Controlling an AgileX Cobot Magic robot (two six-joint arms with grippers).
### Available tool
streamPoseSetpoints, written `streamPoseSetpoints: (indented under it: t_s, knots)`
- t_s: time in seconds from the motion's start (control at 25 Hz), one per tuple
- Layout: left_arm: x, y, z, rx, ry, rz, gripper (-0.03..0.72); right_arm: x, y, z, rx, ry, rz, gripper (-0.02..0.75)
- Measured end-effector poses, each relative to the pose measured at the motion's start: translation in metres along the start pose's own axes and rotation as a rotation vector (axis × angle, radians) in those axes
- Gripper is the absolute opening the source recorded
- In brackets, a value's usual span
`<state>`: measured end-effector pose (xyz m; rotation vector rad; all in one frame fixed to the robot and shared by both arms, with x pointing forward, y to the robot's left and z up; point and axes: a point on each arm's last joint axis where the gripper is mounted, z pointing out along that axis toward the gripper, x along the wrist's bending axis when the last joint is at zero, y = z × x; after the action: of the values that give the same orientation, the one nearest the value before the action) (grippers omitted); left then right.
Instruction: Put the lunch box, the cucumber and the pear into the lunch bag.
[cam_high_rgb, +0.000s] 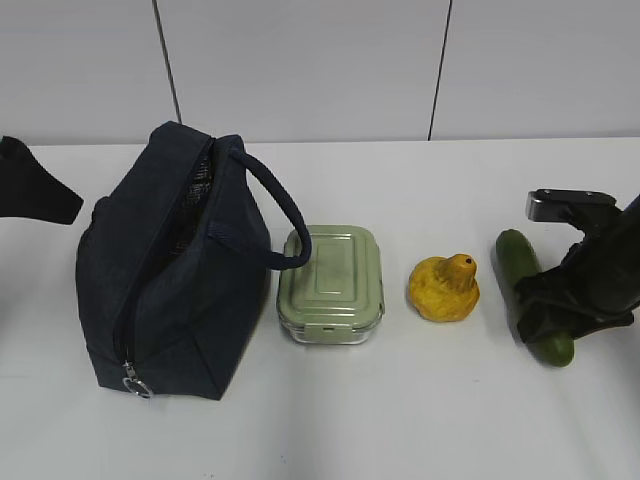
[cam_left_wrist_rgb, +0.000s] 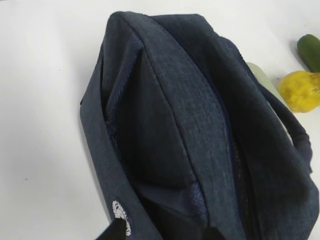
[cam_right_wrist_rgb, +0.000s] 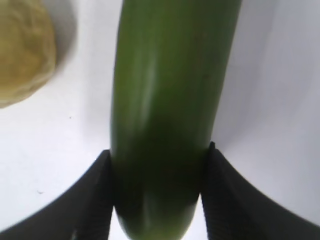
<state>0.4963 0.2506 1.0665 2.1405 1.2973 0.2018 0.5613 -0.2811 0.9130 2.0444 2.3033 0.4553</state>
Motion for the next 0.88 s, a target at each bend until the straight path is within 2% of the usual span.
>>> streamPoseSetpoints:
  t_s: [0.36,0.6,0.76,0.8,0.88]
  knots:
    - [-0.003,-0.002,0.000,0.023,-0.033,-0.009,0.288,0.012,0.006,-0.057,-0.174,-0.008,-0.019,0.353]
    - [-0.009,-0.003,0.010,0.067,-0.082,-0.005,0.288,0.019,0.006,-0.077,-0.243,0.011,-0.034,0.353]
    - [-0.014,-0.004,0.034,0.145,-0.129,0.000,0.282,0.028,0.004,-0.086,-0.260,0.088,-0.051,0.351]
    - [-0.013,-0.004,0.039,0.159,-0.128,-0.012,0.257,0.030,0.004,-0.086,-0.261,0.109,-0.055,0.351]
    - [-0.009,-0.005,0.047,0.177,-0.105,-0.034,0.144,0.041,0.005,-0.086,-0.266,0.171,-0.090,0.351]
